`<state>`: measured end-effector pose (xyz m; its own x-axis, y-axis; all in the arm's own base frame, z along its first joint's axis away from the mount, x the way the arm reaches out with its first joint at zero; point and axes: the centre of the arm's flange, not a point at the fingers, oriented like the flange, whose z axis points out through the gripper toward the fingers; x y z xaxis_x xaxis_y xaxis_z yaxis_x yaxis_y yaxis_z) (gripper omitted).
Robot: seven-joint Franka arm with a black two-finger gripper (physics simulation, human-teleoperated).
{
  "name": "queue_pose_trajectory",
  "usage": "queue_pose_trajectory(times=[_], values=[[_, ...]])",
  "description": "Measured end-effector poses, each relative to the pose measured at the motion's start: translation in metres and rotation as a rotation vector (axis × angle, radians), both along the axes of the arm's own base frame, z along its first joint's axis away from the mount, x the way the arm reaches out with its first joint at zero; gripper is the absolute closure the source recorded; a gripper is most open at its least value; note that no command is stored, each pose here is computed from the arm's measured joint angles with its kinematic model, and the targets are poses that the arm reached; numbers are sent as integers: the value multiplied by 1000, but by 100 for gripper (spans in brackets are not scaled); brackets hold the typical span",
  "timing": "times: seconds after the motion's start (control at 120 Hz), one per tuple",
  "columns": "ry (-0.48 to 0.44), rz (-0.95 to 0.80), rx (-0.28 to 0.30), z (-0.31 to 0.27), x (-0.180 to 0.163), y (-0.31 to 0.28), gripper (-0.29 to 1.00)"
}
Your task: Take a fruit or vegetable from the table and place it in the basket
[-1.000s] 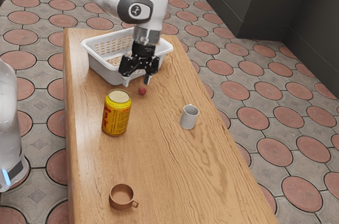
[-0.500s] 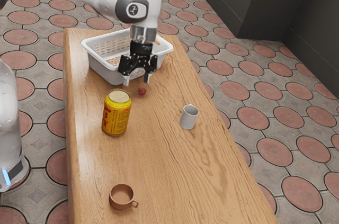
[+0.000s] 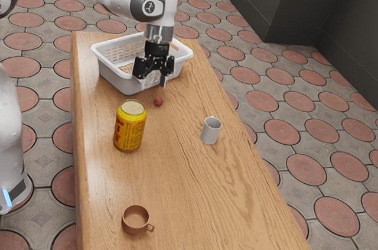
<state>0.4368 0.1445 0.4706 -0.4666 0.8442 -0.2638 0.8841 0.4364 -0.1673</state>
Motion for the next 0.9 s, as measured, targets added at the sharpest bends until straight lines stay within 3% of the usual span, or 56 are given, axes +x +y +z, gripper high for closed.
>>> queue_pose_trajectory(times=[0.9], values=[[17,9,-3,-35,30,7,0]])
